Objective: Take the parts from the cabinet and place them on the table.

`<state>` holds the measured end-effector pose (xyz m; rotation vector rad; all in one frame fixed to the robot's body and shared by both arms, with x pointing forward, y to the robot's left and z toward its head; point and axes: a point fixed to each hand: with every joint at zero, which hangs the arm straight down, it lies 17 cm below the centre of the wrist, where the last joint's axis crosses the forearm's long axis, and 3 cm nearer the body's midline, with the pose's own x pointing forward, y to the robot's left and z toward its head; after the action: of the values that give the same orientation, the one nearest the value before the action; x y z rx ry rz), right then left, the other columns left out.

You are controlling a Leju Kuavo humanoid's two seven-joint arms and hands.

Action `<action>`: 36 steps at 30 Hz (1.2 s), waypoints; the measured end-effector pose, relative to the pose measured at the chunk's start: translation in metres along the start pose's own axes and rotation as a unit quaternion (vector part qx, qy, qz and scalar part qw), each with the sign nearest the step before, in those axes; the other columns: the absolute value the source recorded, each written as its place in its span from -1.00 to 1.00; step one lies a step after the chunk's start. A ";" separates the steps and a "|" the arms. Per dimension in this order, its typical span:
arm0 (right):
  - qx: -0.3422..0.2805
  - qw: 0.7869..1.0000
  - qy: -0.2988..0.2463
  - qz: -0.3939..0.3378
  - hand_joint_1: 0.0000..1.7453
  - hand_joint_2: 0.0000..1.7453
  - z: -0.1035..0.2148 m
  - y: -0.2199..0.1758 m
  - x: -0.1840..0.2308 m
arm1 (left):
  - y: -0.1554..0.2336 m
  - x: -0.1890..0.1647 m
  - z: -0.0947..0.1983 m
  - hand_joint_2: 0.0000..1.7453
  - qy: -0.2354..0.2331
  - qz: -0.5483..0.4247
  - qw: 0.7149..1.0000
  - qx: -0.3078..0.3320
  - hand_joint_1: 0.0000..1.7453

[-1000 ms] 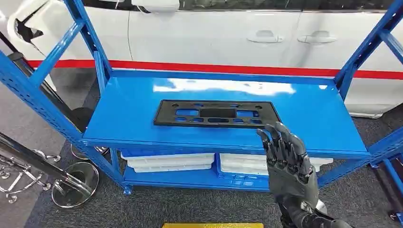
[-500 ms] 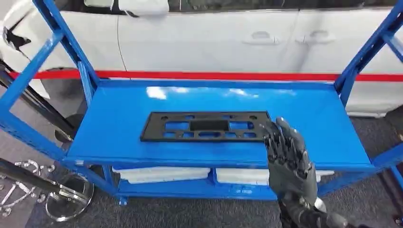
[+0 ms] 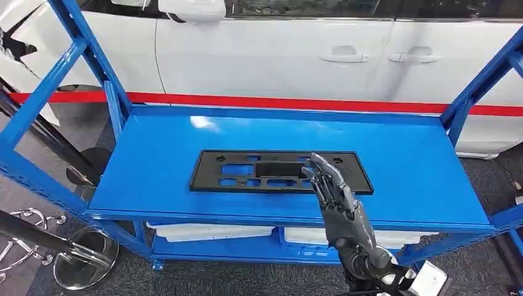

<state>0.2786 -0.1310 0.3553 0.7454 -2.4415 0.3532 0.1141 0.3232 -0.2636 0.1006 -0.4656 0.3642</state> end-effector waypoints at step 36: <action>-0.001 1.000 0.014 -0.005 -1.00 -1.00 0.003 0.001 -0.012 | 0.001 0.000 0.000 -1.00 0.000 -0.001 1.000 0.001 -1.00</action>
<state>0.2848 -0.1268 0.3457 0.7466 -2.4116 0.3546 0.1135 0.3246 -0.2636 0.1021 -0.4650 0.3629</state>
